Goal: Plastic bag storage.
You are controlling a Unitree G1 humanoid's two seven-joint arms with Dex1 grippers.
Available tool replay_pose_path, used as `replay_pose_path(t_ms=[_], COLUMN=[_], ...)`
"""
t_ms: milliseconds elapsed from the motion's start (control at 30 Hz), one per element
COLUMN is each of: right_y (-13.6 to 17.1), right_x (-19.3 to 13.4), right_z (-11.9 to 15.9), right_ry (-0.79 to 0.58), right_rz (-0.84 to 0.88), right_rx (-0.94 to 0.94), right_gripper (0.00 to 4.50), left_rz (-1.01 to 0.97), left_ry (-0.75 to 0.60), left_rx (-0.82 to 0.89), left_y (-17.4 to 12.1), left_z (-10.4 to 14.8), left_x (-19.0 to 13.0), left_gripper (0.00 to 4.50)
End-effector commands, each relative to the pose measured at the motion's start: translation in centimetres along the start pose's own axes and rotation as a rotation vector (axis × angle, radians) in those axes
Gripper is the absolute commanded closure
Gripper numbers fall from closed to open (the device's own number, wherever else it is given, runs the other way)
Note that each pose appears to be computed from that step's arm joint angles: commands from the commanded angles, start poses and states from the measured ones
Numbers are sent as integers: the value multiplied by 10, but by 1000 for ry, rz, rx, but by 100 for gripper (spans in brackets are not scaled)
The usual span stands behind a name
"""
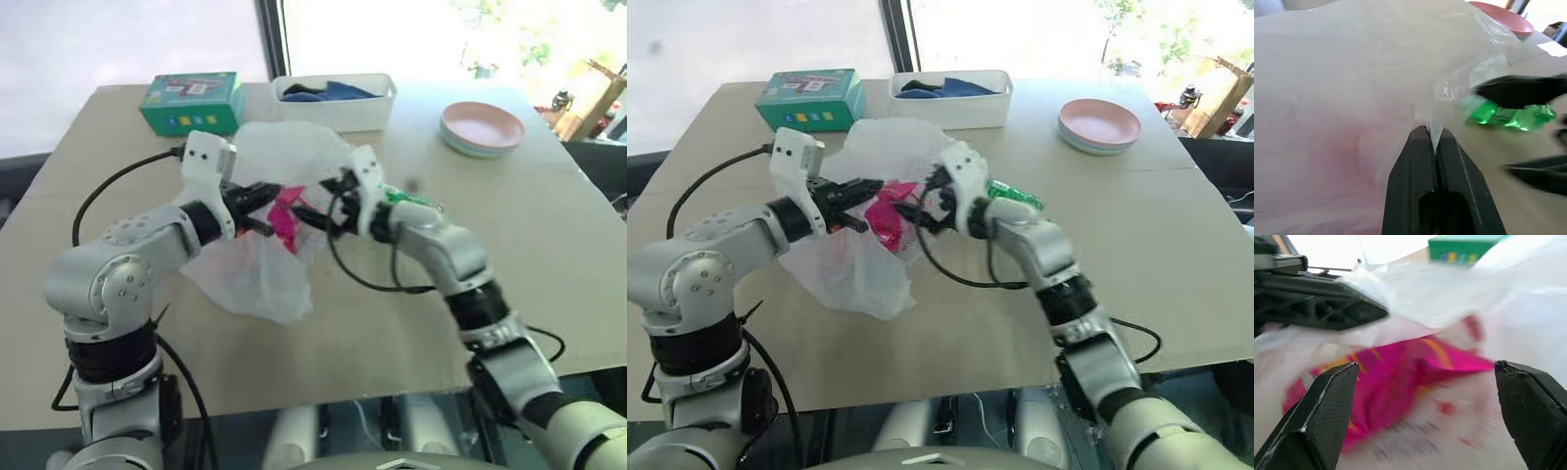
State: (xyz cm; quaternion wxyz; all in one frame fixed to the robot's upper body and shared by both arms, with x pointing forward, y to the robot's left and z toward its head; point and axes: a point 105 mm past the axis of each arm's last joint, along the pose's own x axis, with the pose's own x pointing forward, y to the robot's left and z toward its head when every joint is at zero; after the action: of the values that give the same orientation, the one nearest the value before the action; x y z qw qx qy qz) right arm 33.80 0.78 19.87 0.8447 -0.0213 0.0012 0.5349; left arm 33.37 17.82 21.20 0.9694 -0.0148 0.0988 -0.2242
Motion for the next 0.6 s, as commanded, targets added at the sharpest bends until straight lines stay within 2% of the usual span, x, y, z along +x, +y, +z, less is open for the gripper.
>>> replay_pose_path(t_ms=[33, 100, 167, 300, 400, 433, 500, 600], right_y=[16, 11, -4, -59, -80, -93, -103, -107], right_x=[-18, -29, -37, -56, -59, -61, -58, -53], right_z=[28, 20, 21, 2, -15, -24, -44, -62], right_ry=[-31, 56, 81, 237, 338, 401, 502, 572], right_rz=[86, 50, -59, -333, -388, -454, -436, -342], right_rx=[-107, -237, -285, -315, -406, -407, -358, -215], right_gripper=[4, 4, 4, 4, 4, 4, 4, 4], left_rz=[52, 65, 71, 66, 49, 39, 13, -2], left_ry=[-56, -62, -68, -79, -82, -85, -83, -85], left_rx=[13, 8, 15, 35, 67, 77, 126, 168], left_y=[7, 10, 11, 8, 2, -1, -8, -14], left_z=[11, 12, 13, 17, 19, 20, 21, 22], left_x=[1, 3, 3, 4, 4, 4, 1, -2], left_gripper=[450, 450, 450, 450, 450, 450, 450, 450])
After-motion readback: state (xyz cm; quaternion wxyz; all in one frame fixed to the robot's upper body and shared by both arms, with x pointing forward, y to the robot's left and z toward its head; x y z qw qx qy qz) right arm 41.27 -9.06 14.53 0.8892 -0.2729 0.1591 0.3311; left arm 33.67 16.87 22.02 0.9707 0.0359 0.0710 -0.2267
